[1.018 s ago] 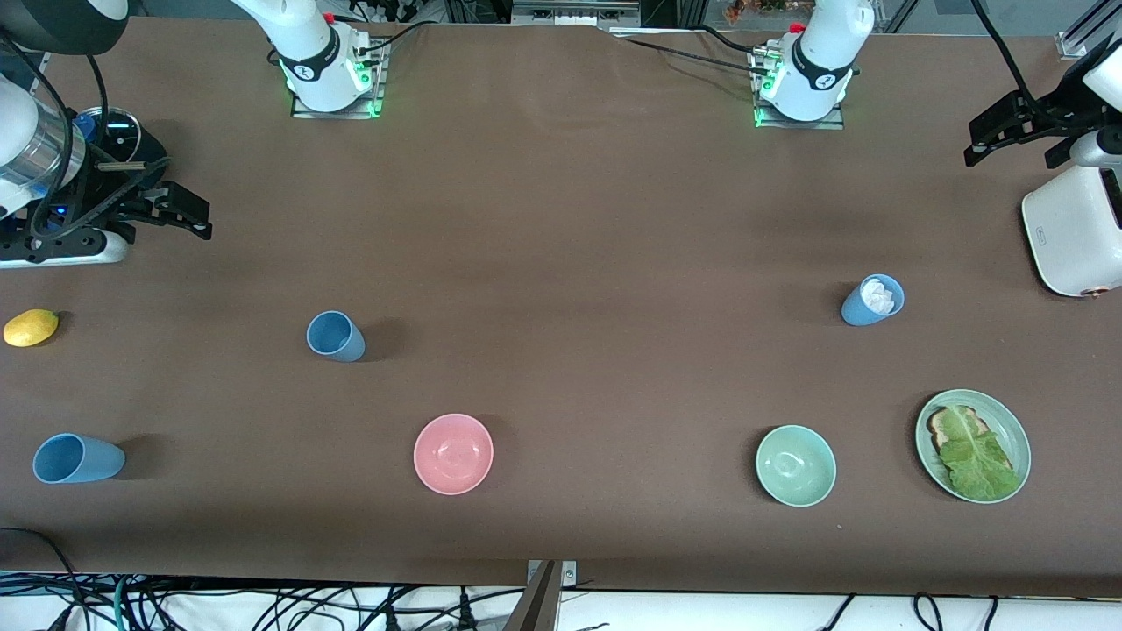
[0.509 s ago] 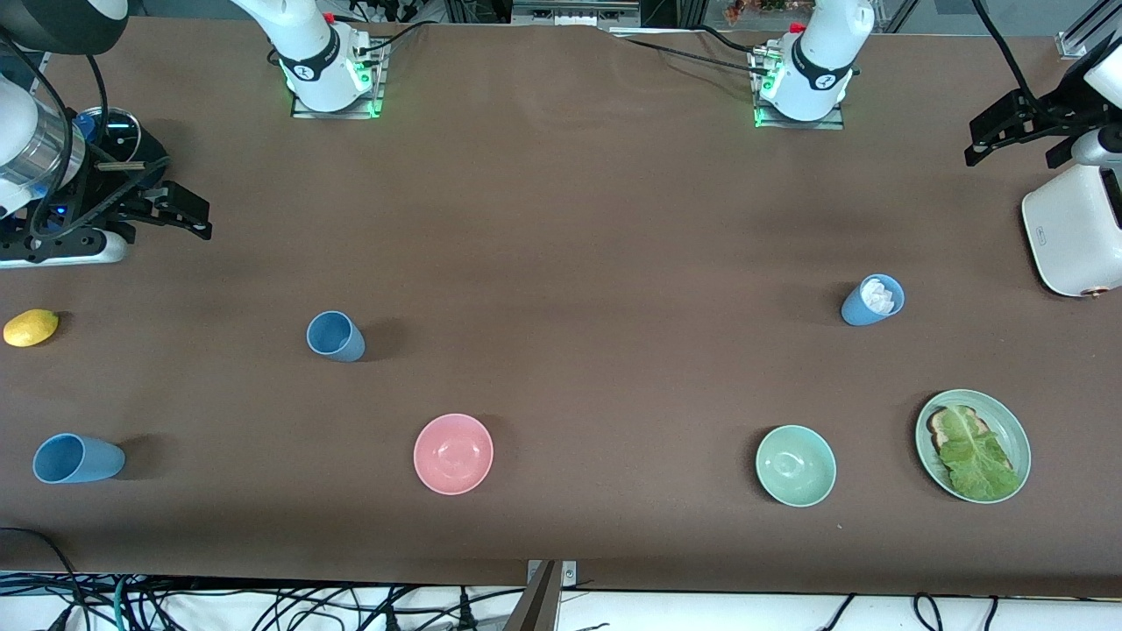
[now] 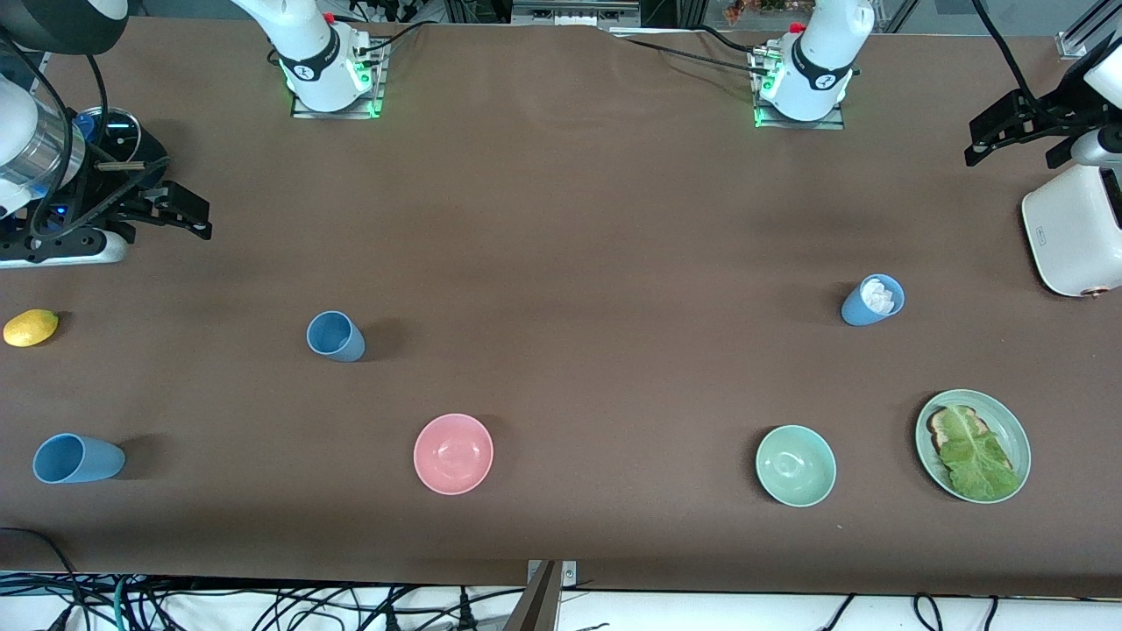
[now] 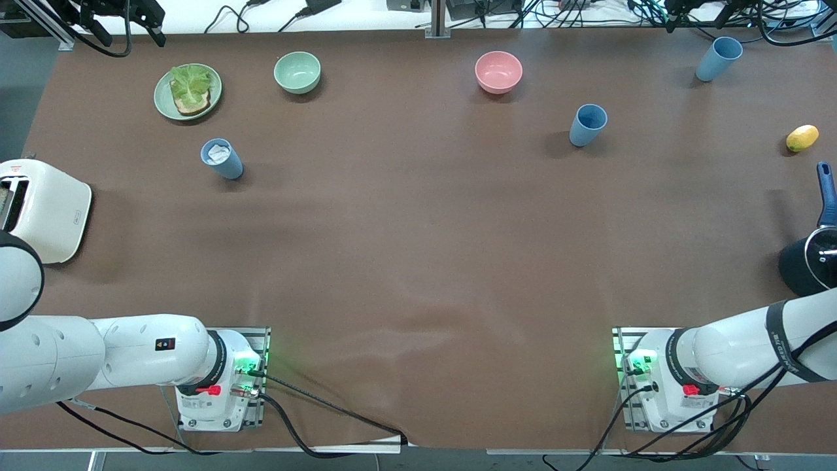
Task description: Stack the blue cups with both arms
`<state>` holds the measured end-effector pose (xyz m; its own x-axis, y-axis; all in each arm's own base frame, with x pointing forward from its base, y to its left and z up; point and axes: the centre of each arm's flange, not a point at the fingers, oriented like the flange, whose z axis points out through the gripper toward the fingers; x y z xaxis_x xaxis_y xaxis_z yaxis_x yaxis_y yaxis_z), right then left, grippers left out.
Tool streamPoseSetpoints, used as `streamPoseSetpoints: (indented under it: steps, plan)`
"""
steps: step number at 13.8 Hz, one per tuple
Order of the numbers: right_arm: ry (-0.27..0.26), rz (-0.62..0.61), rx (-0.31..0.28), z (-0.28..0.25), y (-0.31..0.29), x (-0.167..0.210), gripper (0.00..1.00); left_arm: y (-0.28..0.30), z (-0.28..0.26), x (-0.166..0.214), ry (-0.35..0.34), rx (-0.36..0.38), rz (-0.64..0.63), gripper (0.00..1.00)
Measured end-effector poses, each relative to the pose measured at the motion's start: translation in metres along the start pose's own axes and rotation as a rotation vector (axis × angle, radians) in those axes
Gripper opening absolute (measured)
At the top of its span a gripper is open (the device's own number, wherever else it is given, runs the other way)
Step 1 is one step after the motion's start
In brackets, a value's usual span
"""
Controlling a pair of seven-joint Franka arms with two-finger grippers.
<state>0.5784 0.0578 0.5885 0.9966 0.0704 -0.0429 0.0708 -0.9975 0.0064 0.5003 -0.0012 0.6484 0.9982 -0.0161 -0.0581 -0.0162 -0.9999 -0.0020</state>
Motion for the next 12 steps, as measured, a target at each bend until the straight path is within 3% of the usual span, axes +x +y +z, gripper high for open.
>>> streamPoseSetpoints:
  steps: [12]
  plan:
    - [0.005,-0.002,0.0,-0.0028,-0.001,-0.0006,1.0,0.0,0.0,0.0,0.0,0.0,0.001,1.0]
